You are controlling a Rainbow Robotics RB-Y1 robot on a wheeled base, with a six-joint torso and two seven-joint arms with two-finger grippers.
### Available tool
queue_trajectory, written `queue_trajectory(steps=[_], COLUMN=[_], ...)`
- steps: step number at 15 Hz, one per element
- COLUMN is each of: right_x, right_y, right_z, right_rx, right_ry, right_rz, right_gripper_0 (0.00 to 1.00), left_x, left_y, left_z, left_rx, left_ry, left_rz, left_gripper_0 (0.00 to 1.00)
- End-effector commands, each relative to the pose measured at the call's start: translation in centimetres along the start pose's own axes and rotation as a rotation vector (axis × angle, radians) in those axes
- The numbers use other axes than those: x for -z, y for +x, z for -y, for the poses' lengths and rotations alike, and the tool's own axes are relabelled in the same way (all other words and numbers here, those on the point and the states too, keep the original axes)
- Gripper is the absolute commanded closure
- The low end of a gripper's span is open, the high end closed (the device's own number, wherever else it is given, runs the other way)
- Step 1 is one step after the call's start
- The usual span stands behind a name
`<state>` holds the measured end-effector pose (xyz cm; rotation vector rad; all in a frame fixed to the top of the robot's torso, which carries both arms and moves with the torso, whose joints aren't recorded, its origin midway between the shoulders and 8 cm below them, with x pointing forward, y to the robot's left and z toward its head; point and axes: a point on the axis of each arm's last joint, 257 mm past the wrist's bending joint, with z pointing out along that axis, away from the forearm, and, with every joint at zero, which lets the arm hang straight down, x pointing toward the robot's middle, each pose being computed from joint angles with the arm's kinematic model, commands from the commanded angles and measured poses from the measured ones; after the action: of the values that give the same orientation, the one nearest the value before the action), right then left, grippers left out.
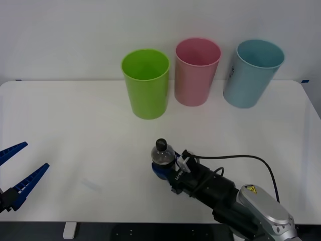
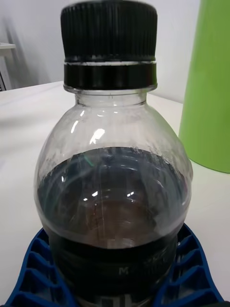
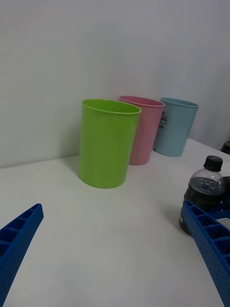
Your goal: Grasp the object on the table and drop it into the matching bin: aluminum can to the light blue bin, PET bottle to the pink bin.
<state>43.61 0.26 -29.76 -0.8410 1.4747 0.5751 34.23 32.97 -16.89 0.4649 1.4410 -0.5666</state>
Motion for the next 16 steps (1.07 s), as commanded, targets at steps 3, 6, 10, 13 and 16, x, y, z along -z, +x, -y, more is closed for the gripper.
queue_trajectory(steps=[3, 6, 10, 13, 16], right_x=[1.5, 2.7, 4.4, 5.4, 6.4], right_y=[-2.0, -3.9, -6.5, -8.6, -10.9], right_z=[0.8, 1.0, 2.4, 4.1, 6.0], right_rx=[-0.016, -0.068, -0.122, -0.150, -0.172], right_ry=[0.016, 0.016, 0.020, 0.035, 0.045], right_rz=[0.024, 0.051, 0.079, 0.106, 0.144], right_gripper_0=[1.00, 1.00, 1.00, 1.00, 1.00], left_x=[0.0, 0.0, 0.0, 0.0, 0.0], left_y=[0.0, 0.0, 0.0, 0.0, 0.0], left_z=[0.0, 0.0, 0.0, 0.0, 0.0], left_rx=[0.000, 0.000, 0.000, 0.000, 0.000], left_ry=[0.000, 0.000, 0.000, 0.000, 0.000], left_rz=[0.000, 0.000, 0.000, 0.000, 0.000], left_gripper_0=[0.00, 0.00, 0.00, 0.00, 0.00])
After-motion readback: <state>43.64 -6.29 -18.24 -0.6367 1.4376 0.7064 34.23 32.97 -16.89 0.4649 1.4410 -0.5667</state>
